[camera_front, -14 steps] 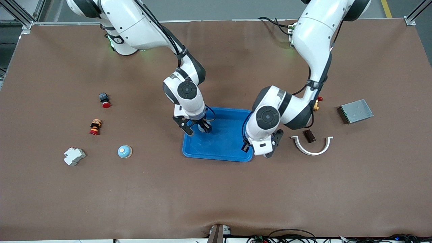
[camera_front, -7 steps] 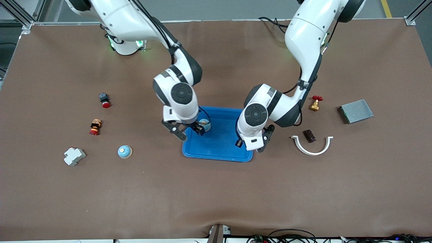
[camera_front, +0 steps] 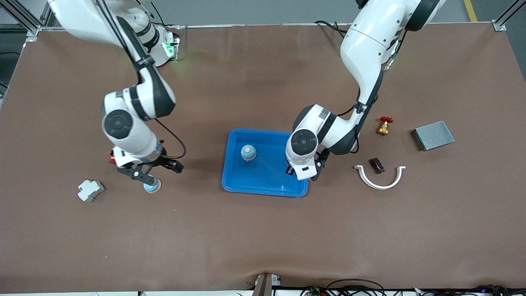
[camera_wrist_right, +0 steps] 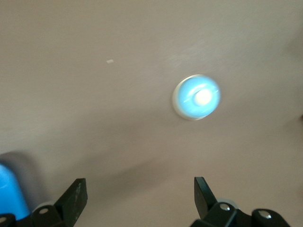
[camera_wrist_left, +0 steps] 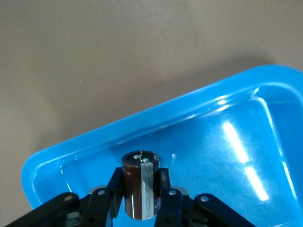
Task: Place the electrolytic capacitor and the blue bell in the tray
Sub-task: 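Release the capacitor in the tray while the right gripper grasps another bell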
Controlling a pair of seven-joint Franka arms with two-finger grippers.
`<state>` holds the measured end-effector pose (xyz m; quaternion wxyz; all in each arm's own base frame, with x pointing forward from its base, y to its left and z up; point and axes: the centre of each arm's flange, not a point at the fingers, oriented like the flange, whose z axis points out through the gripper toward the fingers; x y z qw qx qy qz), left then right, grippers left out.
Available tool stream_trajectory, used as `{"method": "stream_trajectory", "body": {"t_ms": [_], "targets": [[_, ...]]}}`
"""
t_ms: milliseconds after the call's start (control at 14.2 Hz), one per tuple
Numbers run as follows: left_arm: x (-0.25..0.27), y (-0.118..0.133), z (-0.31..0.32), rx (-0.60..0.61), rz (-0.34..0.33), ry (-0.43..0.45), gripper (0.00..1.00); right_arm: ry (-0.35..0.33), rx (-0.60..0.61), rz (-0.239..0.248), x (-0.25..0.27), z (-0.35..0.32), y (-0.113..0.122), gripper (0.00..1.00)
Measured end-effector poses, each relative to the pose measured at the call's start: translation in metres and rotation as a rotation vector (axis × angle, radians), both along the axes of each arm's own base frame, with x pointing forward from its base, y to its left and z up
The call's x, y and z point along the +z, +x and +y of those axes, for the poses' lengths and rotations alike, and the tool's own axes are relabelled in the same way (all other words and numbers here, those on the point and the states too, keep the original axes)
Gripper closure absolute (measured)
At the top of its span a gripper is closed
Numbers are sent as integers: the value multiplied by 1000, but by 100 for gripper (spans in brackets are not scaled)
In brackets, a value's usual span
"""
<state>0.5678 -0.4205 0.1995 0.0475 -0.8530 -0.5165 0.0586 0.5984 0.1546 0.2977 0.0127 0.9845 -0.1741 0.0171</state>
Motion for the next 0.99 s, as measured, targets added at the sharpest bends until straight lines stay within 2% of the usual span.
{"method": "stream_trajectory", "body": {"t_ms": [212,353,565,706,989], "targets": [[-14,-7,-3,-5,17,14,67,10,65,-52,-28,-63,-2,0],[-18,-8,-3,-5,22,18,67,10,75,-67,-45,-95,-2,0],[-18,-8,-3,-5,22,18,66,18,70,-92,-75,-105,2,0],[-18,-7,-2,-6,21,20,53,24,73,-98,-94,-102,6,0],[-1,-4,-3,-18,26,35,15,32,76,-109,-113,-97,18,0]]}}
